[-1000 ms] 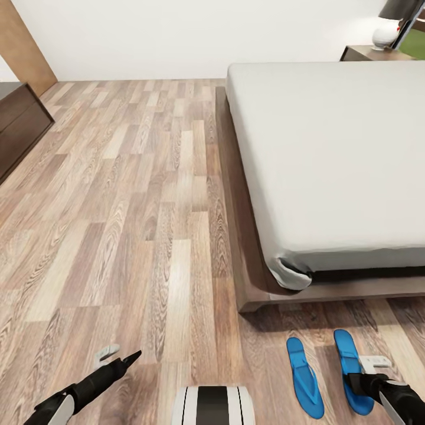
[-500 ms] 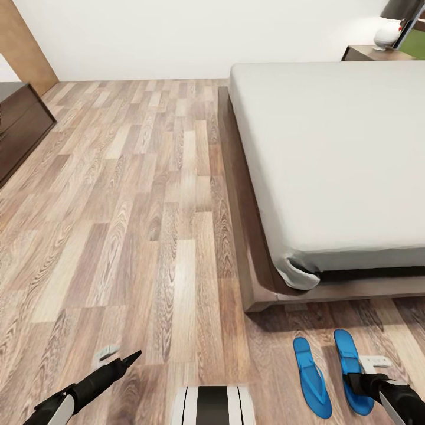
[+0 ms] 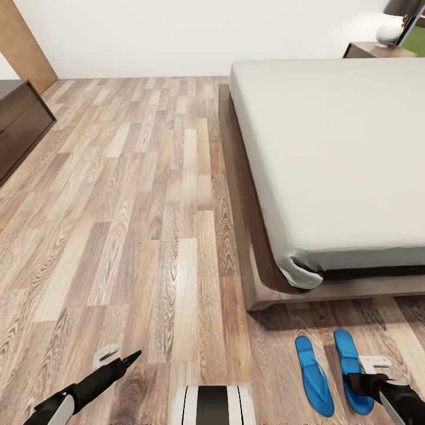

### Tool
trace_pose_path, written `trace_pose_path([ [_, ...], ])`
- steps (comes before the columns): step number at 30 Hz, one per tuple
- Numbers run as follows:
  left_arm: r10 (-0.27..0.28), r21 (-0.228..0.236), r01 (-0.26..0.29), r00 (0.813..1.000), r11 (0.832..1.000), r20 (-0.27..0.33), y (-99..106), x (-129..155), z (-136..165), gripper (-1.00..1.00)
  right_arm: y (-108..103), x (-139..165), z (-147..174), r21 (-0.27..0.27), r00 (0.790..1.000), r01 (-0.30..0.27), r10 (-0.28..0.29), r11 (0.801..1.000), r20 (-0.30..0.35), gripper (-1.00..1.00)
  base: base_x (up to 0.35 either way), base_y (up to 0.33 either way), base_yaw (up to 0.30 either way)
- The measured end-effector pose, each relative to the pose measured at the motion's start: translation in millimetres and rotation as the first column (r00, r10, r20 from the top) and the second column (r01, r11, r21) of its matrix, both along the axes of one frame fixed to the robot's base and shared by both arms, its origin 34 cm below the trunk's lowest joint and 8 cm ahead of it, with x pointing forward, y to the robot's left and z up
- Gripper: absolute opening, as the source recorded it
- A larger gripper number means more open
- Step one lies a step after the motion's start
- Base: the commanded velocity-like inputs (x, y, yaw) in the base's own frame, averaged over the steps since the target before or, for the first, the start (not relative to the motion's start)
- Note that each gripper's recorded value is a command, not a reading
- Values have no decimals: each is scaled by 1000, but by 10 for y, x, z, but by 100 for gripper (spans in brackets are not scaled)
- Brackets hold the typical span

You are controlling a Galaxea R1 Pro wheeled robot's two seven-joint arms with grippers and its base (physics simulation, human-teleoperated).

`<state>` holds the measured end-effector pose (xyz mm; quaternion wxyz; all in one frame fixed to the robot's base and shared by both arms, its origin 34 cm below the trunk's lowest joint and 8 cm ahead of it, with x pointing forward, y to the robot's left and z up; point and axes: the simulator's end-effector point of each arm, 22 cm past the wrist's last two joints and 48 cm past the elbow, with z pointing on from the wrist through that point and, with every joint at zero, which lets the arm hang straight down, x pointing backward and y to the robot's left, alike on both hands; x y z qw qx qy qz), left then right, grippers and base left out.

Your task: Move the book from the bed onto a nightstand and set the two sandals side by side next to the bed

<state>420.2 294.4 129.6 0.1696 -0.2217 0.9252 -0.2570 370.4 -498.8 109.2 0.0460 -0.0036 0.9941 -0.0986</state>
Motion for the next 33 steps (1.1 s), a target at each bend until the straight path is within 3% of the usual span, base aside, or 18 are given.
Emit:
trace_pose_path([
  [33,0,-2,0,992,1000,-125,-4,-494,-428,100,6,-504,-366,3,993,-2,2,1000,-122,-100,0,0,0],
])
